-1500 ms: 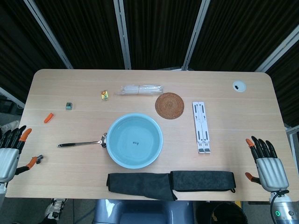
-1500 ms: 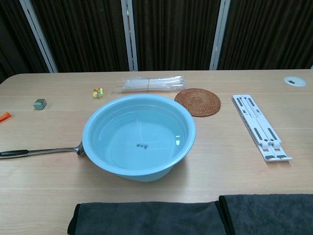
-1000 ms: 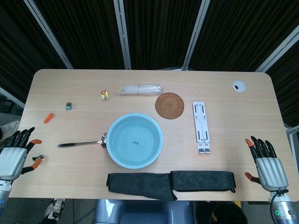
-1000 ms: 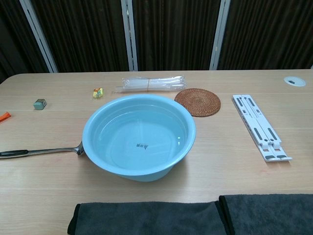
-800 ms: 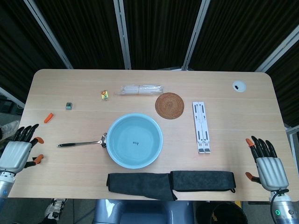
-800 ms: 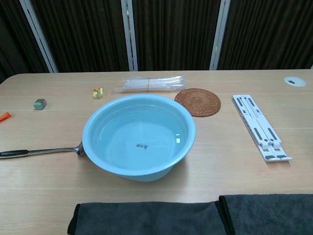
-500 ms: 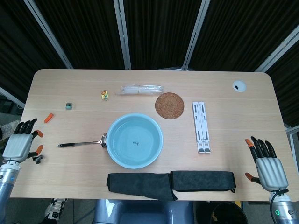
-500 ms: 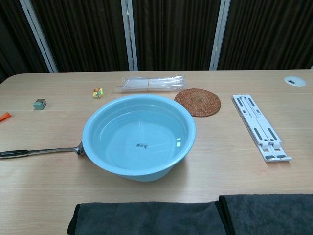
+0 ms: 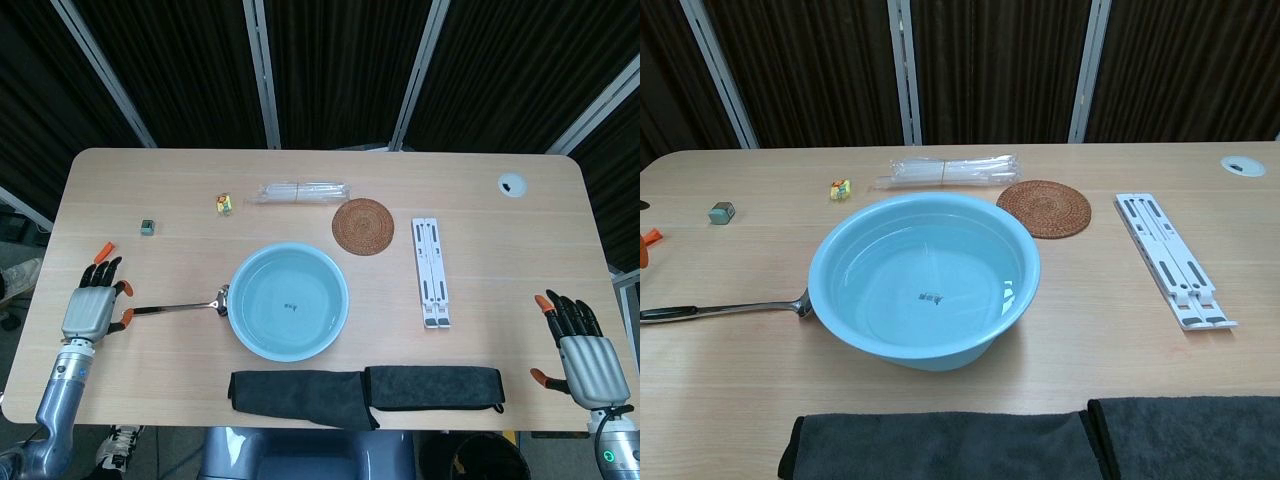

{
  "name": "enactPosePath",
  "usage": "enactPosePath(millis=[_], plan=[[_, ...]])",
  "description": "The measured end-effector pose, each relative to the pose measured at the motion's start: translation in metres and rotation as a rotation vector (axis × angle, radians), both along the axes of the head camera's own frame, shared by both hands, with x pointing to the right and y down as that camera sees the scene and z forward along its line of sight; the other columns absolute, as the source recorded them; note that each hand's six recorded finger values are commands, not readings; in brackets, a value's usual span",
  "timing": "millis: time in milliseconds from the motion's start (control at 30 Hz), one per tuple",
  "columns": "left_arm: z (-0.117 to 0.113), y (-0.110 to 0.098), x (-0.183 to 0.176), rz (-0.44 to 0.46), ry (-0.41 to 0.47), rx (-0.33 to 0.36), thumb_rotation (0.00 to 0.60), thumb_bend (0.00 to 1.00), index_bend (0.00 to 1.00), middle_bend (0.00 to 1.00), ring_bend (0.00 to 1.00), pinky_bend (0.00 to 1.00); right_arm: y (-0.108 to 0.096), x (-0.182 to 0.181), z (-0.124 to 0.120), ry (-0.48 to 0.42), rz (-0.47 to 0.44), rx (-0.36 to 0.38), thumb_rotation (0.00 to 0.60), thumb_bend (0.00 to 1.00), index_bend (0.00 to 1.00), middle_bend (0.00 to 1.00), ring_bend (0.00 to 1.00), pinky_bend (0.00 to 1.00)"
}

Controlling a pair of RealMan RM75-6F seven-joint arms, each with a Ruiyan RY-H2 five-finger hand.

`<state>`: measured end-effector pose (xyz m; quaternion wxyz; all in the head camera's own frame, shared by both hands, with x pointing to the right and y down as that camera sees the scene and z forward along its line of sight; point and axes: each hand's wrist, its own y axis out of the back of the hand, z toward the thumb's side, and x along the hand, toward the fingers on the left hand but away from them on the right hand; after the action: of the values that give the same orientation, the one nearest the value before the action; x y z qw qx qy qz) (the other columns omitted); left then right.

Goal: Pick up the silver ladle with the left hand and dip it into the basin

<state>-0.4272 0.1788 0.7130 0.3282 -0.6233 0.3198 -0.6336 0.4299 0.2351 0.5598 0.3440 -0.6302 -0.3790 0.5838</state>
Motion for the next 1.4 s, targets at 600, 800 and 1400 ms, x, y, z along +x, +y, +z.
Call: enactPosePath(millis=[600, 800, 1400], plan=[[0.043, 0.005, 0.026, -0.002, -0.024, -0.050, 0.569, 0.40, 0.42, 0.00, 0.00, 0.00, -0.005, 0.019, -0.014, -0.040, 0.047, 0.017, 0.600, 0.00, 0.00, 0.00, 0.00, 0.00], [0.052, 0.006, 0.036, -0.008, 0.014, -0.072, 0.566, 0.39, 0.42, 0.00, 0.00, 0.00, -0.007, 0.022, -0.014, -0.037, 0.057, 0.019, 0.600, 0.00, 0.00, 0.00, 0.00, 0.00], [0.062, 0.009, 0.055, 0.002, 0.080, -0.113, 0.568, 0.40, 0.43, 0.00, 0.00, 0.00, -0.009, 0.026, -0.017, -0.038, 0.072, 0.033, 0.600, 0.00, 0.00, 0.00, 0.00, 0.00]])
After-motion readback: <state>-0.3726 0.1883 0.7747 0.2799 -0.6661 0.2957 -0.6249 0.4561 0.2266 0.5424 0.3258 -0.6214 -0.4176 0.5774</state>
